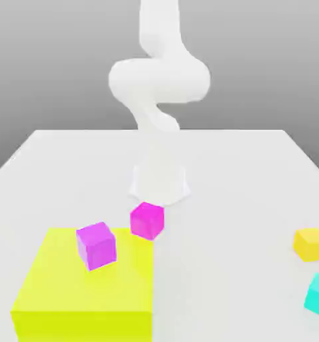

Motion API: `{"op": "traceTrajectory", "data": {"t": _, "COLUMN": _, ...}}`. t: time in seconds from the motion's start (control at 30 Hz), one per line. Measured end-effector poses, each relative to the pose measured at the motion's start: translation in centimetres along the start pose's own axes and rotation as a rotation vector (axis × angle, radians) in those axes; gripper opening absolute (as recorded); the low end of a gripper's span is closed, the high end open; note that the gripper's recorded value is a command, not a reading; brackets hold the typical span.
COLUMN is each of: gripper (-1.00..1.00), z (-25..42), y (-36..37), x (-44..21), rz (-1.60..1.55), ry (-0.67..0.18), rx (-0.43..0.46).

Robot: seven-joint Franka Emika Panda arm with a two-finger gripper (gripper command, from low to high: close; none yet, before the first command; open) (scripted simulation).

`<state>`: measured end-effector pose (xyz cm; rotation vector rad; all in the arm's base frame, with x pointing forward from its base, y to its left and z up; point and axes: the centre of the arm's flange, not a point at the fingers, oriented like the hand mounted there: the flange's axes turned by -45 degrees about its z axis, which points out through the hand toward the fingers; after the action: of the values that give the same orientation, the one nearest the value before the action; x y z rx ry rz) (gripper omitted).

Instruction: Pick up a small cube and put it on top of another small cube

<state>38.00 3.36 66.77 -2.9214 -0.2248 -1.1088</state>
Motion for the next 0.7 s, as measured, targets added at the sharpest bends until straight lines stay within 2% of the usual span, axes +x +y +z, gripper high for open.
{"op": "traceTrajectory", "data": {"t": 0.17, "gripper": 0.00, "z": 10.5, "y": -8.0, "x": -2.3, "rz": -0.307, "ry": -0.139, "rx": 0.132}}
{"op": "traceTrajectory", "data": {"t": 0.33, "gripper": 0.00, "z": 18.7, "y": -16.8, "x": -7.8, "rz": -0.618, "ry": -0.258, "rx": 0.261}}
{"op": "traceTrajectory", "data": {"t": 0.53, "gripper": 0.00, "z": 25.4, "y": -26.5, "x": -18.2, "rz": -1.003, "ry": -0.383, "rx": 0.413}}
{"op": "traceTrajectory", "data": {"t": 0.7, "gripper": 0.00, "z": 28.1, "y": -33.3, "x": -29.7, "rz": -1.354, "ry": -0.471, "rx": 0.548}}
